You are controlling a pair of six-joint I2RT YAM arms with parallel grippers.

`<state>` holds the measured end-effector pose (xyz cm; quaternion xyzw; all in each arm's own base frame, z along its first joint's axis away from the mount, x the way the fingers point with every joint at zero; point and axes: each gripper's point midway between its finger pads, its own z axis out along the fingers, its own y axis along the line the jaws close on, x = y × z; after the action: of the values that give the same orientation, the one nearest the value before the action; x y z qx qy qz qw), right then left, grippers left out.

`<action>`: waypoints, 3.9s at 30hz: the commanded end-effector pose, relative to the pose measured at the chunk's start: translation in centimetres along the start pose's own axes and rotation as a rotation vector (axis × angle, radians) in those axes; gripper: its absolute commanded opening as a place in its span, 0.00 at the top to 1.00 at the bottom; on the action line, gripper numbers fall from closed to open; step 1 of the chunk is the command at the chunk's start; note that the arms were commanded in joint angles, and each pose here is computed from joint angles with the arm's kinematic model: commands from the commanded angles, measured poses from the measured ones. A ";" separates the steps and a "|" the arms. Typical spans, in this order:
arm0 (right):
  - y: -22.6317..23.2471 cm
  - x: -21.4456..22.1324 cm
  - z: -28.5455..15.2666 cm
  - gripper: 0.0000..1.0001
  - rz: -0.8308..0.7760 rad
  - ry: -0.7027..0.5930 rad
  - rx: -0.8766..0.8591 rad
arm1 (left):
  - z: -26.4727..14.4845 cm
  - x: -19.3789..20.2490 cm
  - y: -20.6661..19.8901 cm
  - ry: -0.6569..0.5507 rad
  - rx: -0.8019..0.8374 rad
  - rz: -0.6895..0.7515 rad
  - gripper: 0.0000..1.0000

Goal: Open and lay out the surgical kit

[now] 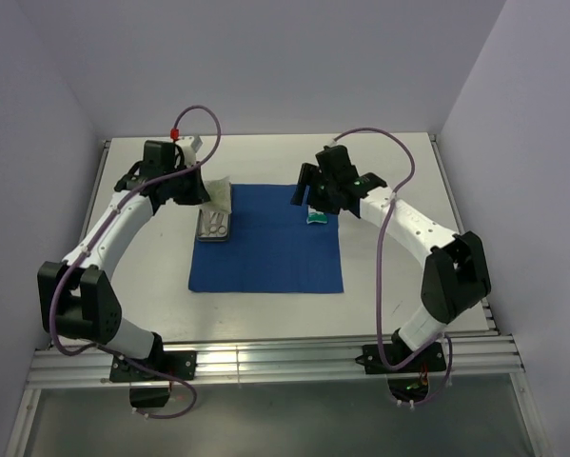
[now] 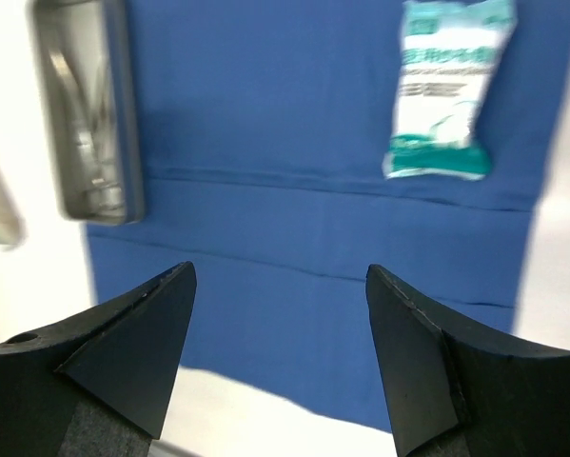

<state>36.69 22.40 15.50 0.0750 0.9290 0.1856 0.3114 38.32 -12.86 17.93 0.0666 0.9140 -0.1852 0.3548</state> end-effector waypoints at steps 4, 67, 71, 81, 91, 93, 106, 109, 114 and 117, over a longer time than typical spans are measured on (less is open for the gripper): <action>3.7 -2.0 -3.1 0.21 0.080 -0.104 -0.183 | -0.8 -0.5 -3.7 -0.078 0.141 0.000 1.00; -4.0 -4.7 -6.4 0.00 0.101 -0.221 0.027 | 18.2 2.7 -13.8 0.042 0.156 -0.012 0.77; -4.0 -4.7 -6.0 0.00 0.103 -0.216 0.026 | 17.9 2.4 -13.8 0.042 0.173 -0.013 0.60; -0.9 -5.5 -3.5 0.40 0.125 -0.187 -0.111 | 9.5 -5.8 -13.6 -0.147 0.291 -0.045 0.64; 3.6 -3.0 4.5 0.81 0.230 -0.004 -0.312 | -0.5 -7.7 -7.2 -0.238 0.258 -0.035 0.71; 4.4 -3.0 5.3 0.81 0.241 0.015 -0.347 | -1.3 -6.7 -6.6 -0.214 0.269 -0.053 0.70; 7.0 -2.0 10.8 0.78 0.253 0.105 -0.533 | -2.8 -6.0 -3.1 -0.212 0.210 -0.121 0.72; 7.4 -1.7 11.0 0.78 0.267 0.124 -0.577 | -2.7 -6.0 -2.9 -0.210 0.212 -0.129 0.73; 7.3 -1.0 11.5 0.78 0.275 0.154 -0.603 | -2.5 -5.7 -2.6 -0.205 0.213 -0.145 0.73; 6.7 -0.6 11.9 0.78 0.287 0.169 -0.602 | -2.4 -5.6 -2.3 -0.199 0.212 -0.153 0.73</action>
<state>43.73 31.36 8.26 0.1105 0.8534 0.4680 0.2011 40.56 -14.06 22.52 0.0062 0.8641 -0.3009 0.4035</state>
